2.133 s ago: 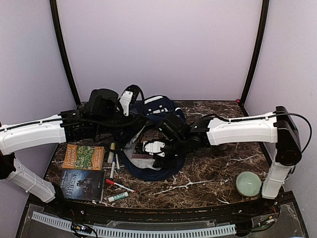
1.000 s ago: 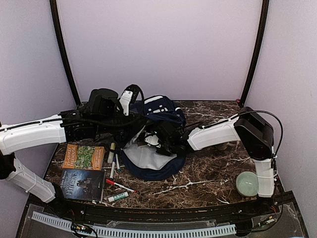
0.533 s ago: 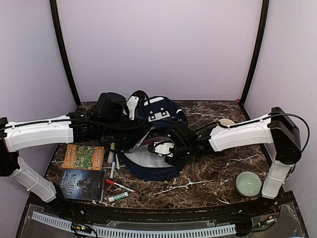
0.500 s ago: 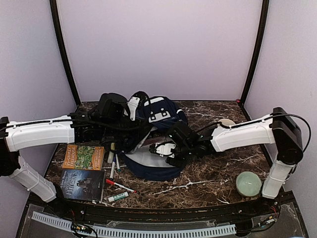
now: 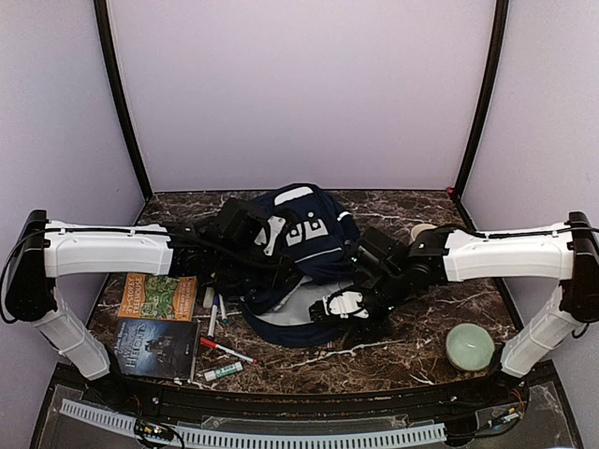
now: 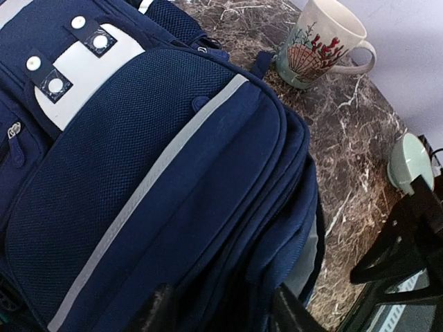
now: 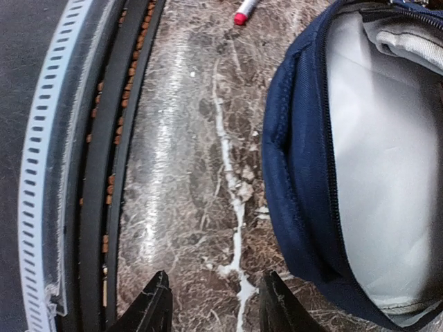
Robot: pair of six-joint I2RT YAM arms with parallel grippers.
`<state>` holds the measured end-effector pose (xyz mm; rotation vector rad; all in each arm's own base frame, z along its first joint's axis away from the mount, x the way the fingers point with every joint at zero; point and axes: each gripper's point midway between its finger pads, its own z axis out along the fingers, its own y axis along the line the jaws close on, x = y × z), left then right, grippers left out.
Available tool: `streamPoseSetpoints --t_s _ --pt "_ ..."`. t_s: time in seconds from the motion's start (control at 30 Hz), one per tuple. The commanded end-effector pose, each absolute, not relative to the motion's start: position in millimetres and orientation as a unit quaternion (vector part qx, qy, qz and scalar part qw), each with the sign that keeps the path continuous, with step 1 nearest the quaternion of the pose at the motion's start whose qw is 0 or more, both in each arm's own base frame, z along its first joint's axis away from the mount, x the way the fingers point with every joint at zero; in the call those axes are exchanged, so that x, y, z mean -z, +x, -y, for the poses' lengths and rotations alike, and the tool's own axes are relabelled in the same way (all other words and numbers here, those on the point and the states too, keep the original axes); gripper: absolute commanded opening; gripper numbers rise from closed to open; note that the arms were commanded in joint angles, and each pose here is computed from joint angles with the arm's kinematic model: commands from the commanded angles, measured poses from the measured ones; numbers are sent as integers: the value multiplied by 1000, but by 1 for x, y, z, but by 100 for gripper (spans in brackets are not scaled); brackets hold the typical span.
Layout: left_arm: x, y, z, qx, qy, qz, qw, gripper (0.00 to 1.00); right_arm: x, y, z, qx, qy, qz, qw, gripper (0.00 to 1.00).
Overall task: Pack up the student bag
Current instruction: Place the largest pocket of the bag in the student bag, then move the book to the center of the board.
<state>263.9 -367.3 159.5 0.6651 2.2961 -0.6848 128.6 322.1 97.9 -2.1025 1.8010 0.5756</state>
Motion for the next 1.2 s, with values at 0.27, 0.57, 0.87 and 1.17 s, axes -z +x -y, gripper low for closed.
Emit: streamPoseSetpoints --t_s 0.27,0.57,0.87,1.17 --pt "-226 224 255 199 156 -898 361 63 -208 122 -360 -326 -741 -561 175 42" --pt "-198 218 106 87 -133 -913 375 80 -223 208 -466 -355 -619 -644 276 46" --pt "-158 216 70 73 -212 -909 351 86 -170 244 -546 -416 -527 -708 220 46" --pt "-115 220 35 42 -299 -900 315 90 -121 239 -600 -439 -502 -723 182 46"
